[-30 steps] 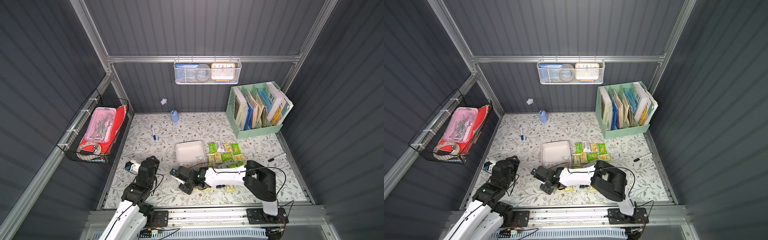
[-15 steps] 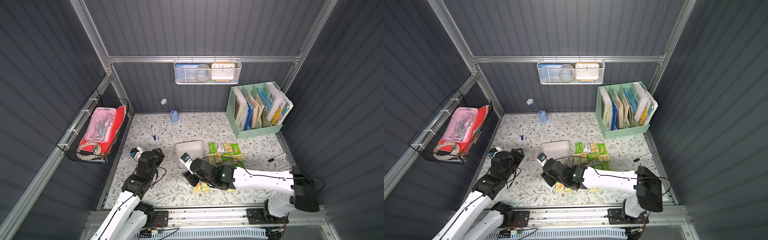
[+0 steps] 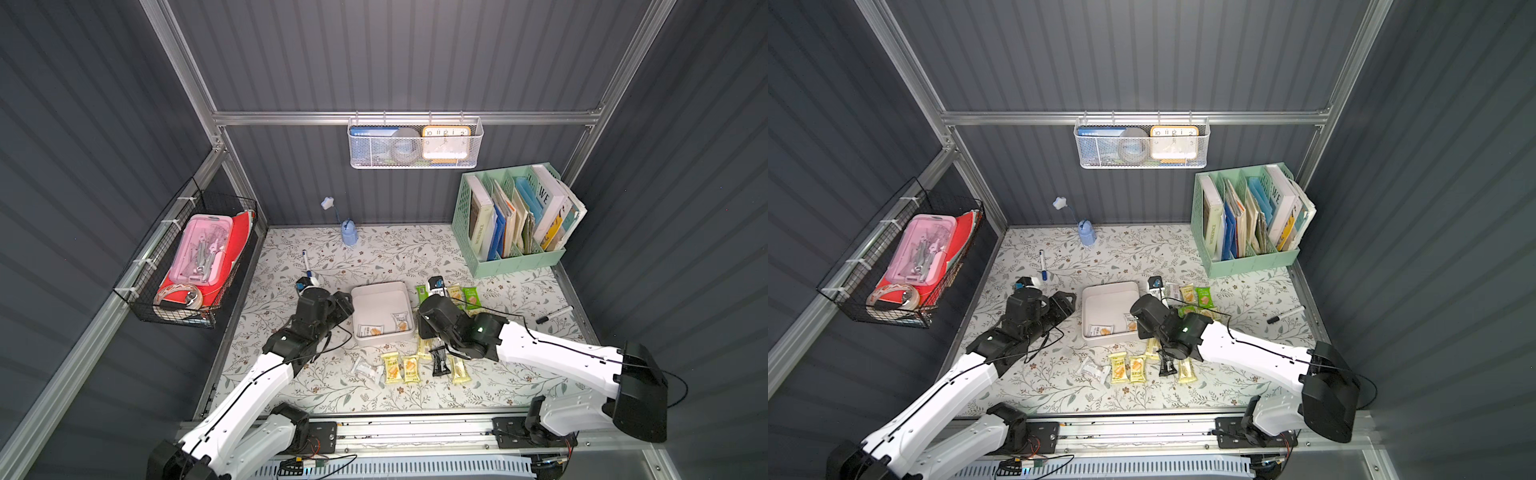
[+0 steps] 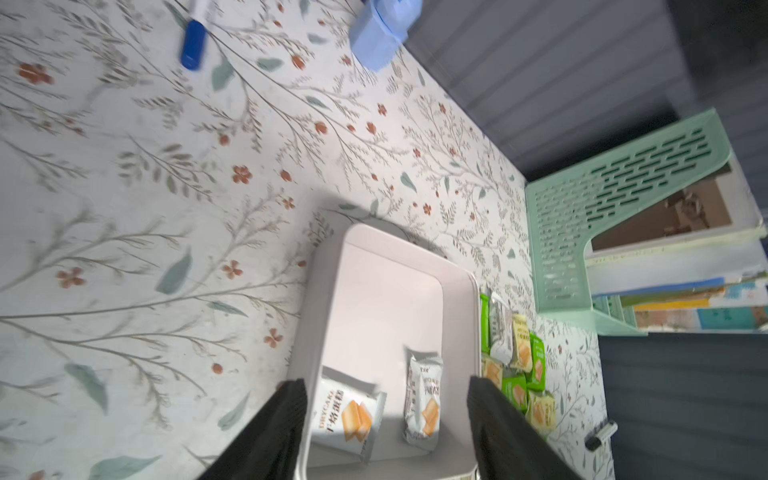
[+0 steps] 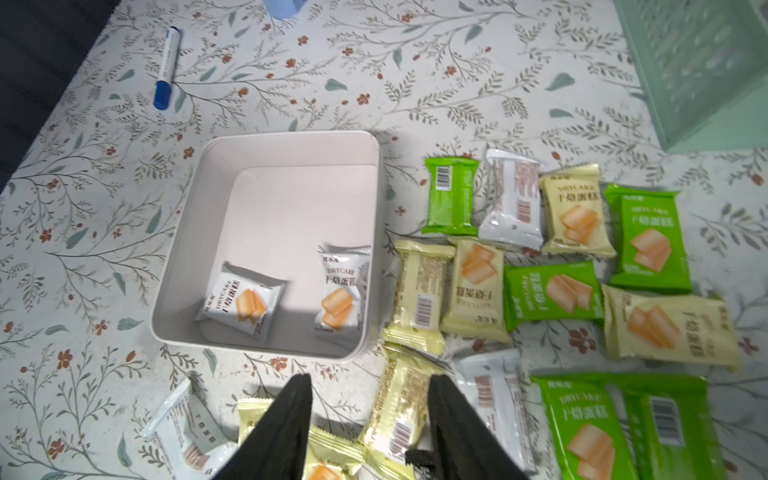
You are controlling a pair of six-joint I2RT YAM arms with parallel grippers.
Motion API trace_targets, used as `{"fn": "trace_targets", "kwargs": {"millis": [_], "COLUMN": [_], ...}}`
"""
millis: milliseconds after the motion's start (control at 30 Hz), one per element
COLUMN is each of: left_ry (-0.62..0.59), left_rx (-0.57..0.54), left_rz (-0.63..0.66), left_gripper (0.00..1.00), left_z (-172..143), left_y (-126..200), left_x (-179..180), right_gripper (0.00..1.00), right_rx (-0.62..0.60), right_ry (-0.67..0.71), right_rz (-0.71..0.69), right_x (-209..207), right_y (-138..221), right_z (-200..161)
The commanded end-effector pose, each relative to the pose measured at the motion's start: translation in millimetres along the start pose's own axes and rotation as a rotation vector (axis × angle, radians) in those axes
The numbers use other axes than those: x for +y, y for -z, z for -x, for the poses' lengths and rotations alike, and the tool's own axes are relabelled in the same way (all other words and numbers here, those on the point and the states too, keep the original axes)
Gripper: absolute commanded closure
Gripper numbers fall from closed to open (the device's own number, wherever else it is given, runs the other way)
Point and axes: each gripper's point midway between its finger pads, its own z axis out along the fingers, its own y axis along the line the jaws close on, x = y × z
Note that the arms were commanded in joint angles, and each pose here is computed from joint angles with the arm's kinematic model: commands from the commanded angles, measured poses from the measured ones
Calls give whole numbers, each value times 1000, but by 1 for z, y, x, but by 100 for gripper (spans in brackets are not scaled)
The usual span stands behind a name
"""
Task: Take the cookies out of the storage box
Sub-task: Pick up the cookie from the storage box.
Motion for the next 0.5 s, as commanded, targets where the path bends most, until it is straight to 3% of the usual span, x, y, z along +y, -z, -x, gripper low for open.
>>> {"fn": "trace_targets", "kwargs": {"millis": [0, 200, 367, 467], "left_ry": [-69, -135, -154, -195], "left_rx": [10, 104, 215, 295], "left_rz": [-29, 43, 128, 192], "left_gripper": [33, 34, 35, 38], "left_z": [-2, -17, -42, -53], "left_y": [-9, -45, -82, -88], "left_x": [-34, -45, -32, -25], "right_gripper": [49, 48, 45, 45], "right_rx": [18, -13, -58, -36], "right_ry": [-58, -51, -19, -31], "right_rz": [-15, -38, -68, -118], "right_x": [-15, -35, -51, -63], "right_y": [7, 1, -18, -21], "right_z": [-3, 12, 25, 21]}}
